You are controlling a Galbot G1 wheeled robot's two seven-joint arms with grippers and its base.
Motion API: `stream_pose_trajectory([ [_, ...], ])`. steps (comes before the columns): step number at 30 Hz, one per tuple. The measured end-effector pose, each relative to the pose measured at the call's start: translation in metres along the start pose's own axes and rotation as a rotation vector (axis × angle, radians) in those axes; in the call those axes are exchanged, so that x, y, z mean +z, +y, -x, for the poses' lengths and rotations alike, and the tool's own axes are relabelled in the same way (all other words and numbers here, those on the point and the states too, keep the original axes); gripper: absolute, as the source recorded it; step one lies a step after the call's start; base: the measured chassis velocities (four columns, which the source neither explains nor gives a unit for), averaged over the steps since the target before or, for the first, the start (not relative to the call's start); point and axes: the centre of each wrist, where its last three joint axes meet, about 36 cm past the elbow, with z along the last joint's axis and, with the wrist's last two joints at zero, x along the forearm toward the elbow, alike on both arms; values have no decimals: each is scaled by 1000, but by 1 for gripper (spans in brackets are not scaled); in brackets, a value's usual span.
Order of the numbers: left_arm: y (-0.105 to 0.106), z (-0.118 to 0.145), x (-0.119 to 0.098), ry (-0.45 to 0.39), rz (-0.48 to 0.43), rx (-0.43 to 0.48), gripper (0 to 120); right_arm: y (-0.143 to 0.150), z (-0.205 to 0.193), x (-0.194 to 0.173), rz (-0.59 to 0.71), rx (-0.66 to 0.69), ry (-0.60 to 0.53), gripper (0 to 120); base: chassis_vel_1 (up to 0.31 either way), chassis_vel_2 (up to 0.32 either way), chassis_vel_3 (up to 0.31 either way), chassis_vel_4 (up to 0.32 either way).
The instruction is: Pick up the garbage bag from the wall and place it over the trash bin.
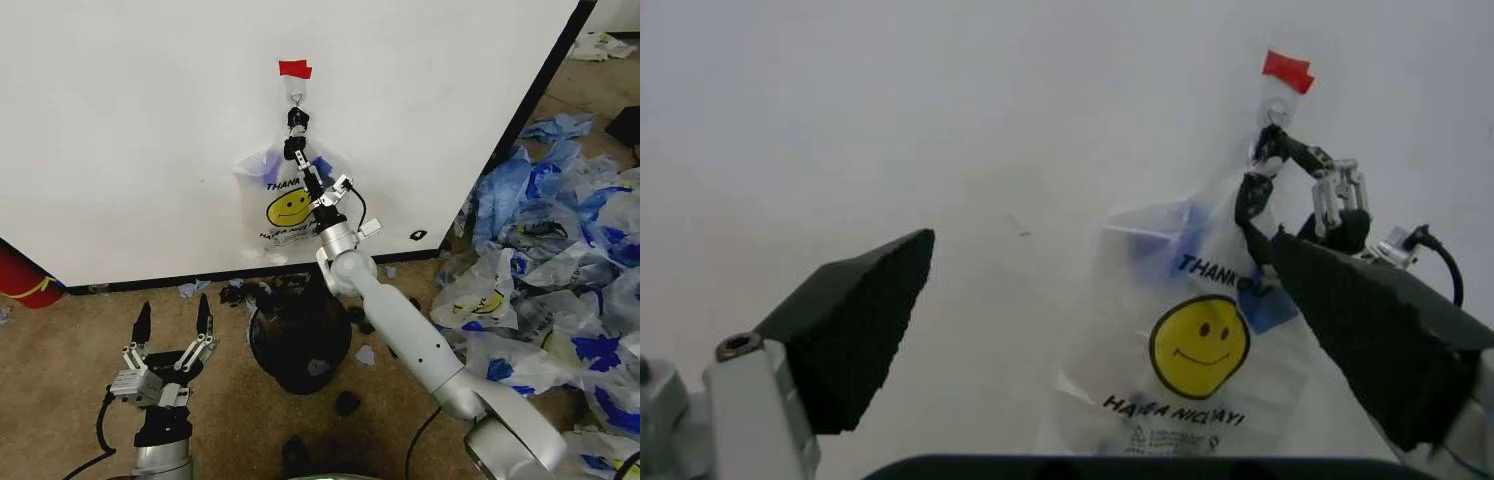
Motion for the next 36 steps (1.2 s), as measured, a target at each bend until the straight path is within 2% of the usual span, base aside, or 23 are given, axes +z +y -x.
stream_pose_trajectory([
  [5,-1,-2,1,3,3,1,99,1,6,1,-1,-6,-6,98,0,0,0,0],
  [9,-1,-2,3,8,3,2,99,1,6,0,-7,-7,-6,89,0,0,0,0],
  [17,-1,-5,8,22,6,11,99,0,-3,2,-22,1,-4,56,0,0,0,0],
  [19,-2,-6,9,24,6,12,99,0,-5,2,-24,4,-5,53,0,0,0,0],
  [24,-2,-8,11,31,9,18,99,-2,-8,-2,-32,17,-14,31,0,0,0,0],
  [26,-3,-8,11,33,9,20,99,-3,-8,-3,-34,18,-17,27,0,0,0,0],
  [32,-5,-11,12,39,4,27,99,-2,-9,-6,-38,21,-22,3,0,0,0,0],
  [36,-6,-12,13,40,2,28,99,-2,-9,-6,-40,22,-23,0,0,0,0,0],
])
